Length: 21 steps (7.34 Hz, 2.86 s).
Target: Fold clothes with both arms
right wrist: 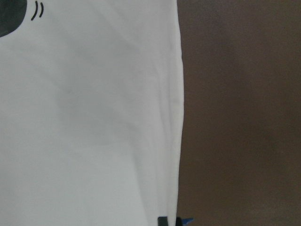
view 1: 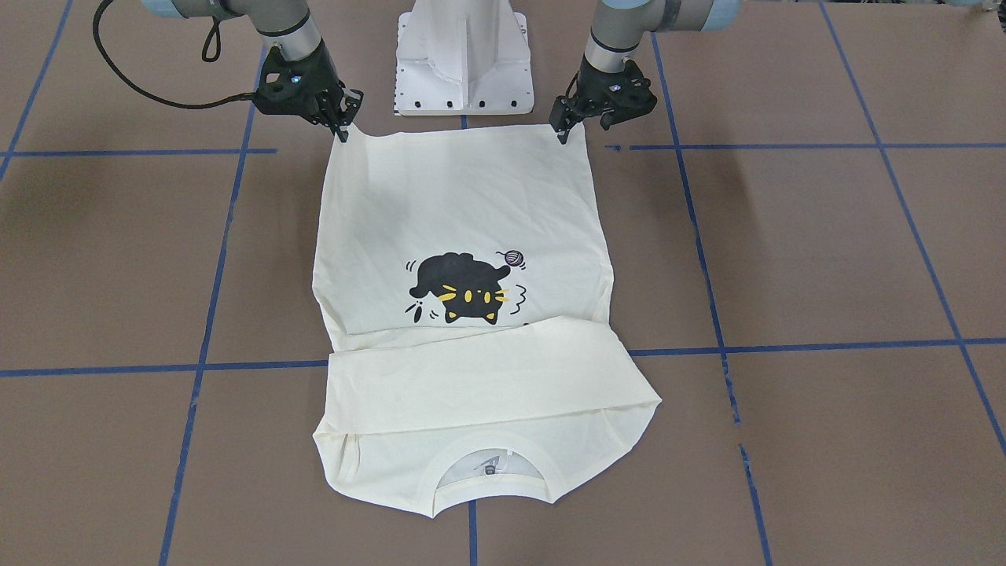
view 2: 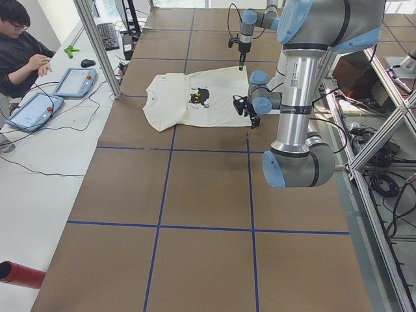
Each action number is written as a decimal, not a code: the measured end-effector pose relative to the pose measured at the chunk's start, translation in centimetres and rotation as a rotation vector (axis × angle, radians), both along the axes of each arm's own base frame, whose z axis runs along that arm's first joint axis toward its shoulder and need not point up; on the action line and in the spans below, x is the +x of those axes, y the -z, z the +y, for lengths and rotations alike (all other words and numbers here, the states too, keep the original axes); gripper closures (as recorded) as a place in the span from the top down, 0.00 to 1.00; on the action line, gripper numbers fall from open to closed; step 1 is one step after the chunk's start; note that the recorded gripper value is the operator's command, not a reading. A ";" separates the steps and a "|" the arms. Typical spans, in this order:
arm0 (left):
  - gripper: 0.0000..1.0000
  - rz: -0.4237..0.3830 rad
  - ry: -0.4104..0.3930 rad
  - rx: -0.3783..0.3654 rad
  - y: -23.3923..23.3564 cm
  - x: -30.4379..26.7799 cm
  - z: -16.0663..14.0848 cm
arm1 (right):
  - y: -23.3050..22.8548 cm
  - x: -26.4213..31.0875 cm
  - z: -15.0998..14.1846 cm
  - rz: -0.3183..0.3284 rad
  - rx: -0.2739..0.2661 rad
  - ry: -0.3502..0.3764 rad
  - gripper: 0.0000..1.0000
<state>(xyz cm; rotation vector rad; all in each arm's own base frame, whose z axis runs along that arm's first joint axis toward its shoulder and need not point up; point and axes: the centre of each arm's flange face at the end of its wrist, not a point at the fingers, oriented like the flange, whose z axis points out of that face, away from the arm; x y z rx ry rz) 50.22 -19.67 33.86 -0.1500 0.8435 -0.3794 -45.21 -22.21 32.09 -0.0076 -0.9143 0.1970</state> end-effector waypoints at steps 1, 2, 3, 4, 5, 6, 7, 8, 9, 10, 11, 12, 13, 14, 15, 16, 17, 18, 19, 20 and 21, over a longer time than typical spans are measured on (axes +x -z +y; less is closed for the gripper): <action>0.90 -0.005 -0.006 -0.006 -0.3 0.2 0.7 | 0.1 0.0 0.0 -0.003 0.001 0.000 0.00; 0.87 -0.007 -0.011 -0.012 -0.3 0.5 1.1 | 0.2 0.0 -0.1 -0.004 0.001 -0.001 0.00; 0.83 -0.010 -0.015 -0.017 -0.4 0.8 1.5 | 0.2 -0.1 -0.1 -0.003 0.001 -0.001 0.00; 0.79 -0.018 -0.024 -0.021 -0.4 1.1 2.1 | 0.1 -0.1 -0.1 -0.002 0.001 -0.001 0.00; 0.74 -0.028 -0.029 -0.024 -0.6 1.4 2.5 | 0.1 -0.1 -0.1 -0.002 0.001 -0.001 0.00; 0.65 -0.033 -0.030 -0.027 -0.6 1.5 2.7 | 0.1 -0.1 -0.2 -0.001 0.001 -0.001 0.00; 0.53 -0.034 -0.031 -0.028 -0.6 1.5 2.8 | 0.0 0.0 -0.2 -0.001 0.000 -0.002 0.00; 0.44 -0.032 -0.031 -0.028 -0.5 1.6 2.8 | 0.0 0.0 -0.3 -0.001 0.000 -0.003 0.00; 0.41 -0.030 -0.031 -0.028 -0.3 1.6 2.8 | 0.0 0.1 -0.3 -0.001 -0.001 -0.003 0.00; 0.38 -0.025 -0.031 -0.028 -0.2 1.6 2.8 | 0.0 0.1 -0.3 0.000 -0.001 -0.004 0.00; 0.38 -0.025 -0.031 -0.028 -0.1 1.6 2.8 | 0.0 0.1 -0.4 0.000 -0.001 -0.004 0.00; 0.37 -0.024 -0.031 -0.028 -0.1 1.7 2.8 | 0.0 0.1 -0.4 0.001 -0.001 -0.004 0.00; 0.37 -0.021 -0.030 -0.028 0.0 1.6 2.7 | -0.1 0.1 -0.4 0.003 -0.001 -0.003 0.00; 0.38 -0.020 -0.029 -0.027 0.0 1.6 2.6 | -0.2 0.1 -0.4 0.004 -0.001 -0.002 0.00; 0.38 -0.024 -0.026 -0.027 0.0 1.5 2.5 | -0.2 0.2 -0.4 0.004 -0.001 -0.002 0.00; 0.38 -0.026 -0.022 -0.027 0.0 1.4 2.3 | -0.2 0.1 -0.4 0.005 0.000 -0.001 0.00; 0.42 -0.021 -0.020 -0.026 0.2 1.3 2.1 | -0.3 0.1 -0.4 0.005 0.001 -0.001 0.00; 0.49 -0.021 -0.018 -0.025 0.3 1.2 2.0 | -0.3 0.2 -0.4 0.006 0.001 0.000 0.00; 0.50 -0.023 -0.016 -0.025 0.3 1.1 1.9 | -0.3 0.2 -0.5 0.006 0.002 -0.001 0.00; 0.50 -0.029 -0.014 -0.025 0.2 1.1 1.8 | -0.3 0.2 -0.5 0.007 0.002 -0.001 0.00; 0.50 -0.035 -0.013 -0.025 0.1 1.0 1.7 | -0.4 0.2 -0.5 0.008 0.002 -0.001 0.00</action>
